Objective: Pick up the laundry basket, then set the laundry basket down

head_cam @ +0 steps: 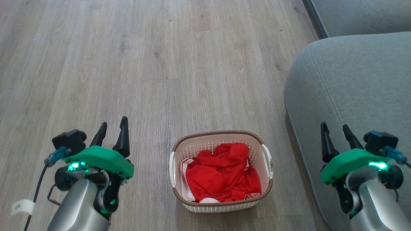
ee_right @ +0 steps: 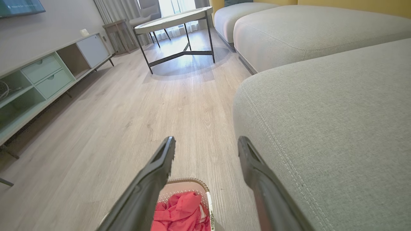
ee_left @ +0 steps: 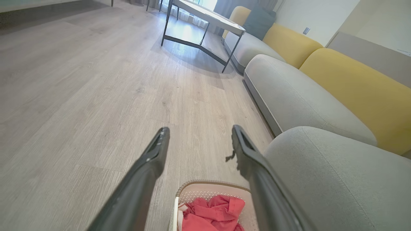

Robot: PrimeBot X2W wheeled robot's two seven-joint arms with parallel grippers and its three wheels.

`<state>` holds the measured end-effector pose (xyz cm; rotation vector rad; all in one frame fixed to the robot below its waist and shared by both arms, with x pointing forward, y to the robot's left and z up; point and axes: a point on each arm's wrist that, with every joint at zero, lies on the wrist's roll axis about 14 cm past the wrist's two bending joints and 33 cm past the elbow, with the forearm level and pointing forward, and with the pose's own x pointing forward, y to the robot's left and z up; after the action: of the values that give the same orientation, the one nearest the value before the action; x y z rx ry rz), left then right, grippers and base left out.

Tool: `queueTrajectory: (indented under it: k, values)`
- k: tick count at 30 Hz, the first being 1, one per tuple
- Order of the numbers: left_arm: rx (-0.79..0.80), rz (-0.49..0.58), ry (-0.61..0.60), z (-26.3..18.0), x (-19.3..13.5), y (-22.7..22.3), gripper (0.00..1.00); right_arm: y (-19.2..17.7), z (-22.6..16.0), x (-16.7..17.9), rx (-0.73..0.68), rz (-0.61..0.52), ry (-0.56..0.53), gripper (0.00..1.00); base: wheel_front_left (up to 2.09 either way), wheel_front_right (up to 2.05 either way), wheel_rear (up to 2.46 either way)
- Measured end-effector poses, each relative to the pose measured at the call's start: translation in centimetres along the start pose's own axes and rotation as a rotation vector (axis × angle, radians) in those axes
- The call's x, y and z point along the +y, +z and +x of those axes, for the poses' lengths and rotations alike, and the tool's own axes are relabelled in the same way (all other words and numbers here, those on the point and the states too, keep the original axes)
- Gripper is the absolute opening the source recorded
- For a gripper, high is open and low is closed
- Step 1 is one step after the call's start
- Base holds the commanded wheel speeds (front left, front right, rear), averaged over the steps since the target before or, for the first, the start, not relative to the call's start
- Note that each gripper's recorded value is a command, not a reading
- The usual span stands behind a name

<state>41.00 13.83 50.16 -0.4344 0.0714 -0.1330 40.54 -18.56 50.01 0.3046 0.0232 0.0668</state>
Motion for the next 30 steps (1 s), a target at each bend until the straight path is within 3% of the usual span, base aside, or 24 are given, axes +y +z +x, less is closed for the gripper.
queueTrajectory:
  k: [25,30]
  values:
    - [-0.062,0.284,-0.070,1.1,-1.5,1.4,1.00,1.3,1.4,2.0,-0.041,-0.266,0.107,1.00,0.00,0.00,0.00]
    - [-0.052,0.290,-0.072,1.1,-1.6,1.0,1.00,1.2,1.4,2.0,-0.038,-0.265,0.108,1.00,0.00,0.00,0.00]
